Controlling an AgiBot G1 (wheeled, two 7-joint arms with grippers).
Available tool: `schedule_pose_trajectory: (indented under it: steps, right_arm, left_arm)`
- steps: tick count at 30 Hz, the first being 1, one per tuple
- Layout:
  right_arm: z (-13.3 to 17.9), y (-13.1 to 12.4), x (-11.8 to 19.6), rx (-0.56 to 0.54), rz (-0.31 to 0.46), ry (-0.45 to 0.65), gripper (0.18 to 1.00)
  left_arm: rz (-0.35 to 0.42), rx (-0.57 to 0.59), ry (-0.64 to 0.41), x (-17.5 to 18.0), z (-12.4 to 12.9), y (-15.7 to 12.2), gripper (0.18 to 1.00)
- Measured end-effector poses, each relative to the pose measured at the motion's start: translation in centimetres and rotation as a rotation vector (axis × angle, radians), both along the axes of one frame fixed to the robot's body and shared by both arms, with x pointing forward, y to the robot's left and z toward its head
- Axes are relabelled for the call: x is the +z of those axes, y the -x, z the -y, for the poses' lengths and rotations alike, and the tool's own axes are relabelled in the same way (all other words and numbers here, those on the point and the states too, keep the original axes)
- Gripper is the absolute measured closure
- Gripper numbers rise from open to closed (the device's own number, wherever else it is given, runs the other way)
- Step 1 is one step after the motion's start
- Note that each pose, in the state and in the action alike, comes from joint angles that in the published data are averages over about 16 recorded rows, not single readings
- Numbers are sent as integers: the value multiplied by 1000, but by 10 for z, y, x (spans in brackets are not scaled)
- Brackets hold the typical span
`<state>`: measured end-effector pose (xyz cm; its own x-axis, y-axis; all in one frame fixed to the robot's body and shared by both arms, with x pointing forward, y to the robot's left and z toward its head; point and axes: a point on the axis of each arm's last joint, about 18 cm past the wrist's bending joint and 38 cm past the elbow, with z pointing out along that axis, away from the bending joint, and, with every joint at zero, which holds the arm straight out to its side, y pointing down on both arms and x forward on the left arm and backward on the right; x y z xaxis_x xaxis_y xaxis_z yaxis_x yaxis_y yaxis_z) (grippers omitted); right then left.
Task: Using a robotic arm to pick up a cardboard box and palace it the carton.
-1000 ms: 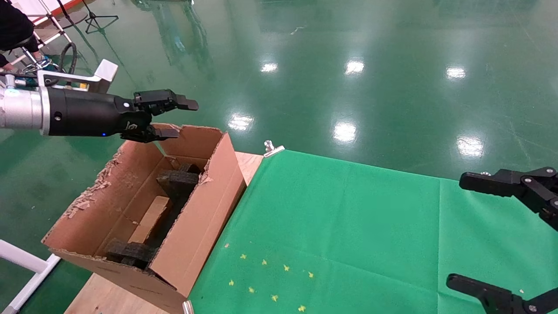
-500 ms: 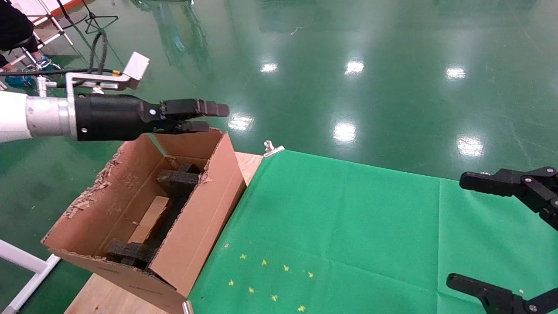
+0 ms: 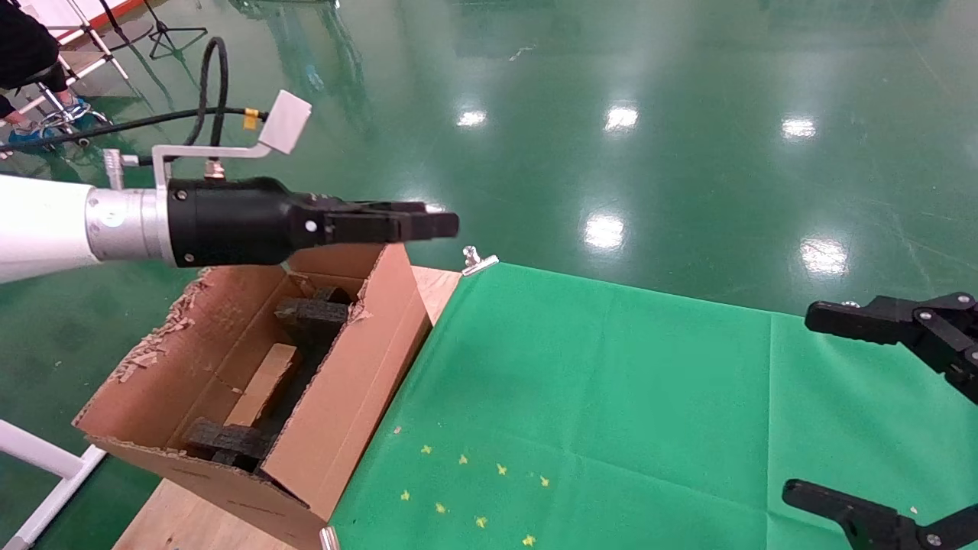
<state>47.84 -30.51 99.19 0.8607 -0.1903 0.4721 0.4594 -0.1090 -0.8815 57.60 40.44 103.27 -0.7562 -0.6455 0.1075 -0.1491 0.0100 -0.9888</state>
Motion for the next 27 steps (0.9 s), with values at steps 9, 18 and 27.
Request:
schedule_pose_trajectory:
  steps: [9,18,27]
  right_arm:
    - [0,0,0,0,0,0,178]
    - [0,0,0,0,0,0,178]
    - [0,0,0,0,0,0,178]
  left_arm:
    - [173,-151,-83,-11,33,20,183]
    - [348,-302,-143,-23,65,49,183]
    - [517,-446,-179,-35,94,84,183]
